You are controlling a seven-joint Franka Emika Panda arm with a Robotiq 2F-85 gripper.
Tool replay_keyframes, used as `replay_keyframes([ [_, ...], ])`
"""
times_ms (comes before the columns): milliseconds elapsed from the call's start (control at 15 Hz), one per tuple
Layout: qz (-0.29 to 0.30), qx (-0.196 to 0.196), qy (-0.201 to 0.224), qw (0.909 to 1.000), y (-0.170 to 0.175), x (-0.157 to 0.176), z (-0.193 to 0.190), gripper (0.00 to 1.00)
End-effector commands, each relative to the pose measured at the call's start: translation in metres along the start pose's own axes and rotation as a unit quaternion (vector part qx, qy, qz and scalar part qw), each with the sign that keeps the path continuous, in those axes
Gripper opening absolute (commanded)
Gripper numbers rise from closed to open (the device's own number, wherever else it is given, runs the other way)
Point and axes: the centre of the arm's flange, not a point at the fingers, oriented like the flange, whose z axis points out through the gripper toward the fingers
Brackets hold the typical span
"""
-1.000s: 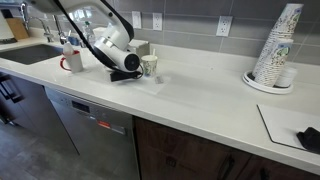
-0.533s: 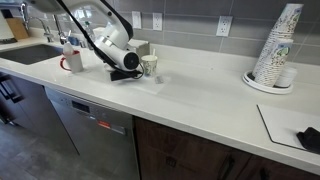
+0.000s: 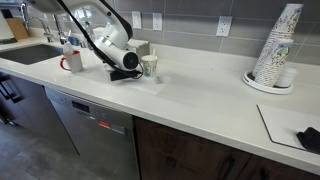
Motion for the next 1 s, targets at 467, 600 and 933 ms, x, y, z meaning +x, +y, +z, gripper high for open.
replay_keyframes([
  [467,-0.006,-0.01,-0.004,0.9999,-0.0004,-0.0051,0.0036,0.6],
  [600,-0.008,-0.009,-0.003,0.9999,-0.0015,-0.0043,0.0032,0.71],
  [933,-0.01,-0.006,-0.001,0.9999,-0.0043,0.0,0.0017,0.88],
])
